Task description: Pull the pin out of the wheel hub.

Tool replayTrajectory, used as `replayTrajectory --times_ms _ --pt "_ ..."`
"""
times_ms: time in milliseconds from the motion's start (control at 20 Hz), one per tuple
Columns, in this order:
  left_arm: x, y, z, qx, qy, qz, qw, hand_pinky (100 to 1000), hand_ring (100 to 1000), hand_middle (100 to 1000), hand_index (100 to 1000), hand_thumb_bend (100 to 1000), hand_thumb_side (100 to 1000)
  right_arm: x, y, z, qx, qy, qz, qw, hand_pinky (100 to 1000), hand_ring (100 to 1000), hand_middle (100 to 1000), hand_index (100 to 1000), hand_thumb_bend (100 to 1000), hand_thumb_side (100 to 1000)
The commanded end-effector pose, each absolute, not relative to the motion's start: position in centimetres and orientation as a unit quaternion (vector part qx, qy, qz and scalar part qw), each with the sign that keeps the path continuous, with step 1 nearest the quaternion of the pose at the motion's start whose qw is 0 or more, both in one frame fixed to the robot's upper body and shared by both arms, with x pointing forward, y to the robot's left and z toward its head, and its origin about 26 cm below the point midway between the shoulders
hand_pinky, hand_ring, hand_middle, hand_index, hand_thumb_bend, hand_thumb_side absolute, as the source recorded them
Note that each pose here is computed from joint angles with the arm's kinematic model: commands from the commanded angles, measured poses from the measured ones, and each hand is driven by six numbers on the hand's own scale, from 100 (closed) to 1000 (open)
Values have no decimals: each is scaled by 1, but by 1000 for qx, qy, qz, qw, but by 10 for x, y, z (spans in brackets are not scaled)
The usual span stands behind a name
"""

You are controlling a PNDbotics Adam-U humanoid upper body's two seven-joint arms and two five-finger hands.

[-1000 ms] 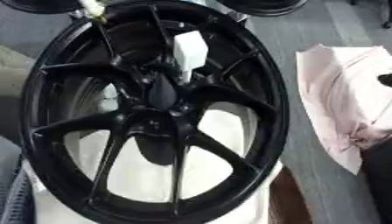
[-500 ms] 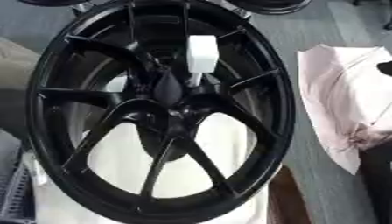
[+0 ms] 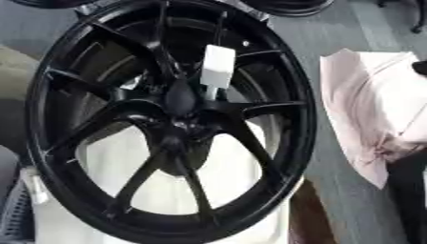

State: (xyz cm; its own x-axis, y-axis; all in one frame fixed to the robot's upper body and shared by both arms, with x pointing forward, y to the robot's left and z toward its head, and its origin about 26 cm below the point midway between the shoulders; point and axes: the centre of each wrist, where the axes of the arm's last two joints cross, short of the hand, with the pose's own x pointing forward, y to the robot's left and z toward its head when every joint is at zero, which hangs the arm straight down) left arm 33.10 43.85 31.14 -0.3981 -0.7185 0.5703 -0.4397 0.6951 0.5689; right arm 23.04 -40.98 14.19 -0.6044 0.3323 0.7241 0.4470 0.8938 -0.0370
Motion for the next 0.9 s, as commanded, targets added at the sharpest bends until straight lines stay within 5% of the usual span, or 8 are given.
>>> replayTrajectory --times_ms 50,350,900 --pt "314 440 319 378 -829 -132 390 454 626 617 731 102 802 228 -412 153 -218 -899 -57 376 729 628 520 626 100 634" --pt "291 425 297 335 -868 -88 357 349 486 469 594 100 594 229 -411 153 -205 -902 -48 377 729 628 520 626 100 617" --pt "282 371 287 195 -931 9 308 348 461 445 567 100 620 230 -412 153 -197 -906 -44 372 727 629 521 627 100 597"
